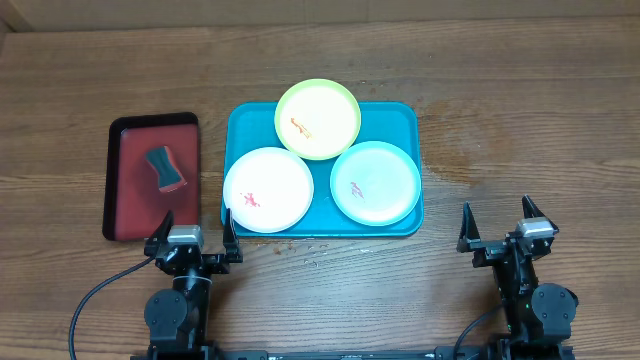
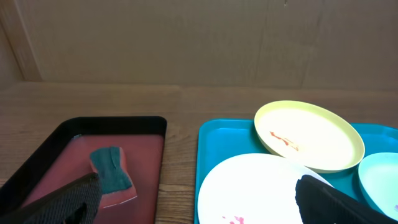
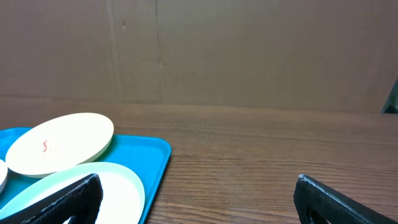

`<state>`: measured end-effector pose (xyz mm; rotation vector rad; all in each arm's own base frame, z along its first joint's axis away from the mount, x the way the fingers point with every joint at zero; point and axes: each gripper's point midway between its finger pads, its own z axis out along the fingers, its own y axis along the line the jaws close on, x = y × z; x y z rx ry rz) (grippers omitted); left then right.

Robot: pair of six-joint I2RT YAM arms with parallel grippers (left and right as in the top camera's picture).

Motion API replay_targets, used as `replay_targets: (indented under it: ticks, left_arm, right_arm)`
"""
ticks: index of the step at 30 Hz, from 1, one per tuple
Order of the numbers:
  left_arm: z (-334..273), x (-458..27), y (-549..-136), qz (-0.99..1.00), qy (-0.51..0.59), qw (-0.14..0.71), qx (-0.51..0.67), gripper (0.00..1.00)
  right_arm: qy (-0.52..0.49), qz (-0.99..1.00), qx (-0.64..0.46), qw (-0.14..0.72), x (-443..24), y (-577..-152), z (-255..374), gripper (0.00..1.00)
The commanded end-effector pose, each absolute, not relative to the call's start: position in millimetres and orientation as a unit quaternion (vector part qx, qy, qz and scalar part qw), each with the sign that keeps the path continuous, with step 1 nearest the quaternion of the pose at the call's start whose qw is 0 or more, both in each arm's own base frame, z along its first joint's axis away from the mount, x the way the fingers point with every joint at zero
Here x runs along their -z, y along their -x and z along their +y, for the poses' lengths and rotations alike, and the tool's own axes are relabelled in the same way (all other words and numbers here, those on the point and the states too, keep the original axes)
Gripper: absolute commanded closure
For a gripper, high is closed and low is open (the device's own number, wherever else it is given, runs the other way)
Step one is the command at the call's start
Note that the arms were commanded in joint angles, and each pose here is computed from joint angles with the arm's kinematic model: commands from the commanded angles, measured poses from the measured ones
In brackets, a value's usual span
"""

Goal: Clean dirty plates on tray and stack at the side
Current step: 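Raise the left arm and move it over the red tray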

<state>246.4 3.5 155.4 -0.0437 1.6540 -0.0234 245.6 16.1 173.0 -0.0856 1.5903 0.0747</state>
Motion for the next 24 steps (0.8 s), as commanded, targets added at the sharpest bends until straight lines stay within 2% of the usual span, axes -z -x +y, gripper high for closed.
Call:
replay_targets:
  ticks: [1,6,10,13,18,24]
  left_arm:
    - [5,-155,-246,0.734,0.012,0.679,-0.002,0.00]
    - [2,-157,-246,0.731,0.013,0.682,0.011,0.00]
    - [-41,-174,-242,0.709,-0.008,0.685,0.169,0.00]
    - [-63,-201,-233,0.668,-0.036,0.703,0.241,0.00]
    - [-70,-261,-215,0.568,-0.085,0.780,0.246,0.00]
    - [-69,-300,-196,0.494,-0.109,0.832,0.228,0.00]
  right_arm:
    - [0.037,0.712,-0.034,0.700,-171,-246,17,0.00]
    - [0.037,0.712,-0.034,0.700,-171,-246,17,0.00]
    - [0.037,0.712,-0.034,0.700,-171,-246,17,0.00]
    - [0.037,0.712,-0.034,0.700,-171,-246,17,0.00]
    - [0.037,0.712,-0.034,0.700,-171,-246,17,0.00]
    - [0.037,0.712,-0.034,0.700,-171,-246,17,0.00]
